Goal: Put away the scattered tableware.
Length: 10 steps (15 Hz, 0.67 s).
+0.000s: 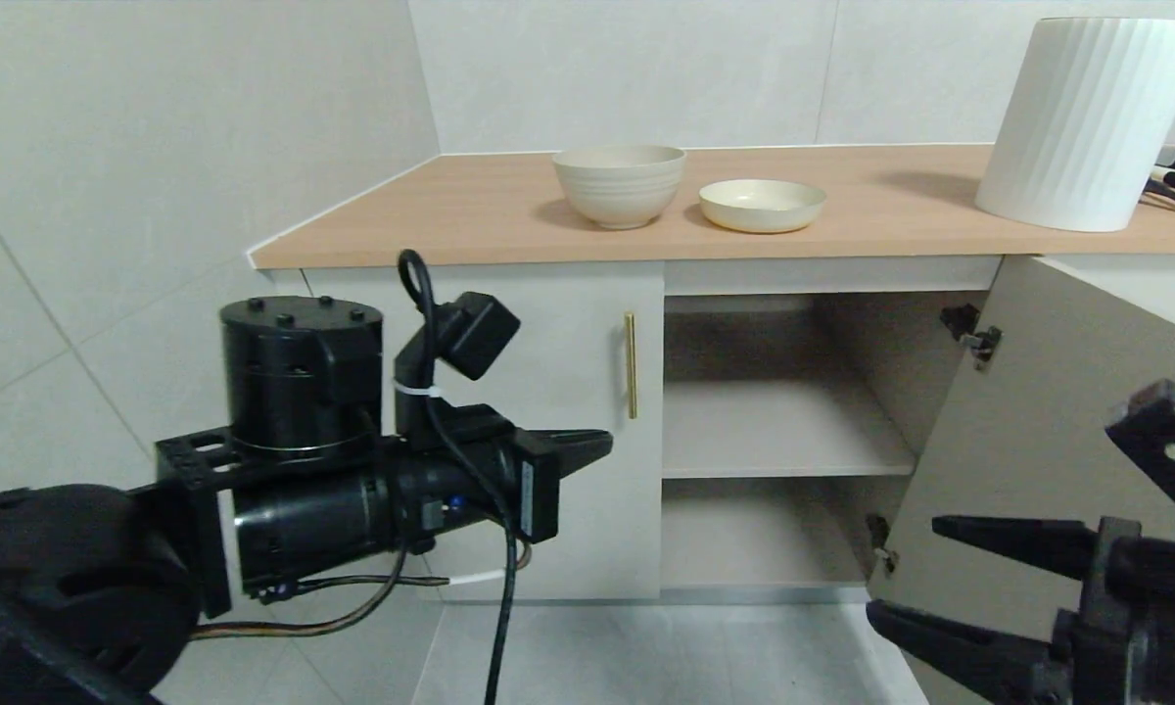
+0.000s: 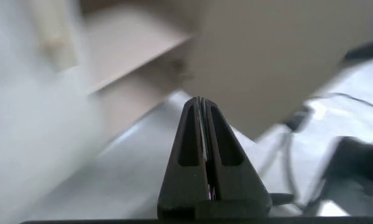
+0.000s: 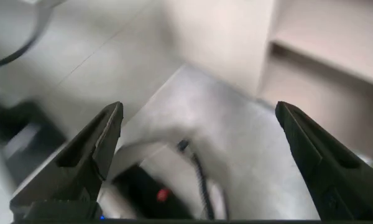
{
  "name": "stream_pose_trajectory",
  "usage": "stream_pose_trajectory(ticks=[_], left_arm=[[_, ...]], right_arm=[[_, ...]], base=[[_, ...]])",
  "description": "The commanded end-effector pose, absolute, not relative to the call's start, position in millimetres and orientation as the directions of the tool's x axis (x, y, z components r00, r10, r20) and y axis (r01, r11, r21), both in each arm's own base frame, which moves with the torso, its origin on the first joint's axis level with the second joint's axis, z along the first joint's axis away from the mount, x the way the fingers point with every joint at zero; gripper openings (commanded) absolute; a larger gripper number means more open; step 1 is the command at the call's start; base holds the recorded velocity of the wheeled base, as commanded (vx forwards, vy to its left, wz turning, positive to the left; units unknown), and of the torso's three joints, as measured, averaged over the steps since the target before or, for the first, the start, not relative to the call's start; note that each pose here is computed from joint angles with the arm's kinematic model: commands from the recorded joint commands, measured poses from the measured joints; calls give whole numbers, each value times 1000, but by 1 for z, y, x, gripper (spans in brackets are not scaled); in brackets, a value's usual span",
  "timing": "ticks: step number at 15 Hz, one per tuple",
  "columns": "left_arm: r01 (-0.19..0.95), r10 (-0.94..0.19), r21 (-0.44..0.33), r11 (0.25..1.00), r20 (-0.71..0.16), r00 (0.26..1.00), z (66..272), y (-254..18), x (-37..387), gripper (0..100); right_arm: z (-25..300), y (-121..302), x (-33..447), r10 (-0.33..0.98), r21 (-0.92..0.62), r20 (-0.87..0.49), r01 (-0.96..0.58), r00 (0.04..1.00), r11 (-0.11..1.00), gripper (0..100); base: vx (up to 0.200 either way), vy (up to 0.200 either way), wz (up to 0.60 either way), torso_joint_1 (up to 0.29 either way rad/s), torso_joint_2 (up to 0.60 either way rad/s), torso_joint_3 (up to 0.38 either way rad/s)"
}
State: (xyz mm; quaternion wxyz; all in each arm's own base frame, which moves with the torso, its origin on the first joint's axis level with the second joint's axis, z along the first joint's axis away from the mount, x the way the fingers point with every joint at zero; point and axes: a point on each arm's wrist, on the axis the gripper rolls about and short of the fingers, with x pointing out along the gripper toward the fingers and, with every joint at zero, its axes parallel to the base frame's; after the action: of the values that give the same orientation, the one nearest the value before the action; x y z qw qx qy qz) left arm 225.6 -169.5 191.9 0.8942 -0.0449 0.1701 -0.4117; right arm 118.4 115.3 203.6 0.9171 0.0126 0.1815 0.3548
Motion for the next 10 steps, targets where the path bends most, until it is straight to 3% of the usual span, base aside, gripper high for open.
stream_pose_trajectory(ticks=[1, 4, 5, 10], left_arm=[[678, -707, -202, 707, -225, 670, 213, -134, 210, 0], [637, -670, -211, 742, -259, 695, 222, -115, 198, 0], [633, -666, -211, 745, -264, 697, 223, -113, 197, 100], [595, -631, -210, 776, -224, 743, 234, -104, 194, 100]], right_arm=[[212, 137, 166, 586, 147, -353, -576, 729, 804, 100], [228, 146, 212, 523, 149, -325, -504, 788, 851, 100], [229, 146, 218, 513, 149, -333, -494, 791, 857, 100], [232, 138, 220, 476, 182, -376, -441, 795, 879, 100]], base=[[0, 0, 0, 0, 0, 0], [0, 0, 0, 0, 0, 0], [0, 0, 0, 0, 0, 0], [0, 0, 0, 0, 0, 0]])
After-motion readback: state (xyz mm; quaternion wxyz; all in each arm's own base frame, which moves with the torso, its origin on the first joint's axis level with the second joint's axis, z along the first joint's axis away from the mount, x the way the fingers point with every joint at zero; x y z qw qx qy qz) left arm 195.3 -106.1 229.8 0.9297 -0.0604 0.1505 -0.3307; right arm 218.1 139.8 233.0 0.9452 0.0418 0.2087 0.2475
